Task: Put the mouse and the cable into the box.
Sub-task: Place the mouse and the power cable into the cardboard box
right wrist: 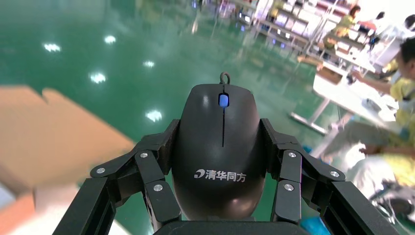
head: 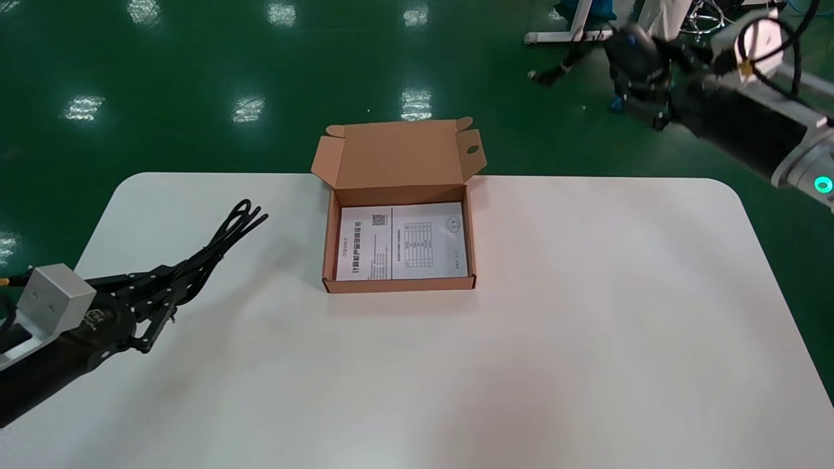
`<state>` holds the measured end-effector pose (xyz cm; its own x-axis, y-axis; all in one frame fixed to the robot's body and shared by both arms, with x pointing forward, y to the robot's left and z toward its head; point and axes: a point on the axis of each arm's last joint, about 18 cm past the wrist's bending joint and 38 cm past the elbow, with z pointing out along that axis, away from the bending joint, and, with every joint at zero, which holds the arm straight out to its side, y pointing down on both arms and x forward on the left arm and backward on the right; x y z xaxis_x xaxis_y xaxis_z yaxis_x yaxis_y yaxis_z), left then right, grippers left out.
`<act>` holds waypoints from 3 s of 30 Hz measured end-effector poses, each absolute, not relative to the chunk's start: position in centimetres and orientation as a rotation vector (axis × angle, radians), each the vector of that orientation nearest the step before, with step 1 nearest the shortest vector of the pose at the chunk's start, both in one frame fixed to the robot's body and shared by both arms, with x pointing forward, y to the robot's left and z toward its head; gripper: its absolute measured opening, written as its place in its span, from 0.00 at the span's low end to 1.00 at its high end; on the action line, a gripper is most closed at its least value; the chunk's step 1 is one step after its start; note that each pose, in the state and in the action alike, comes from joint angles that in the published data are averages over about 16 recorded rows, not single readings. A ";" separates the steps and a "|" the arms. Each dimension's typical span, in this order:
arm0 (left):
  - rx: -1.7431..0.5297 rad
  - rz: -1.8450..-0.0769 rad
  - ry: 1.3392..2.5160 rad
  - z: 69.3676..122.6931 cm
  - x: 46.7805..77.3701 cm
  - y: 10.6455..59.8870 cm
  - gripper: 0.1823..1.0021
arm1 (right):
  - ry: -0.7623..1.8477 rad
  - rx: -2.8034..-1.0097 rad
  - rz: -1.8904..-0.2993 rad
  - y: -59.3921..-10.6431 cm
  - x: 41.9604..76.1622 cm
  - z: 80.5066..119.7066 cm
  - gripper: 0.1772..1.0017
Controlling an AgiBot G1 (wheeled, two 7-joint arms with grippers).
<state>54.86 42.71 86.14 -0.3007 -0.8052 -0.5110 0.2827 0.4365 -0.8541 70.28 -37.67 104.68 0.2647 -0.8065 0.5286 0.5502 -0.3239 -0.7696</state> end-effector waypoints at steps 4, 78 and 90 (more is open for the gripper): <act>-0.467 -1.147 1.500 86.9 55.4 42.5 0.07 | 0.184 -1.292 -1.356 -35.7 69.4 106.2 0.49; -0.498 -1.135 1.442 86.6 55.4 42.9 0.07 | -0.234 -1.852 -1.011 -22.0 69.8 92.3 0.49; -0.497 -1.141 1.446 86.5 55.6 42.5 0.07 | -0.253 -1.848 -1.044 -22.0 70.5 91.9 0.52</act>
<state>55.61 42.53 86.49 -0.2400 -0.8271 -0.5083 0.3020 0.4340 -0.8488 70.48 -22.05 91.93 0.6118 -0.2543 0.7490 0.5695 -0.5156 -0.6402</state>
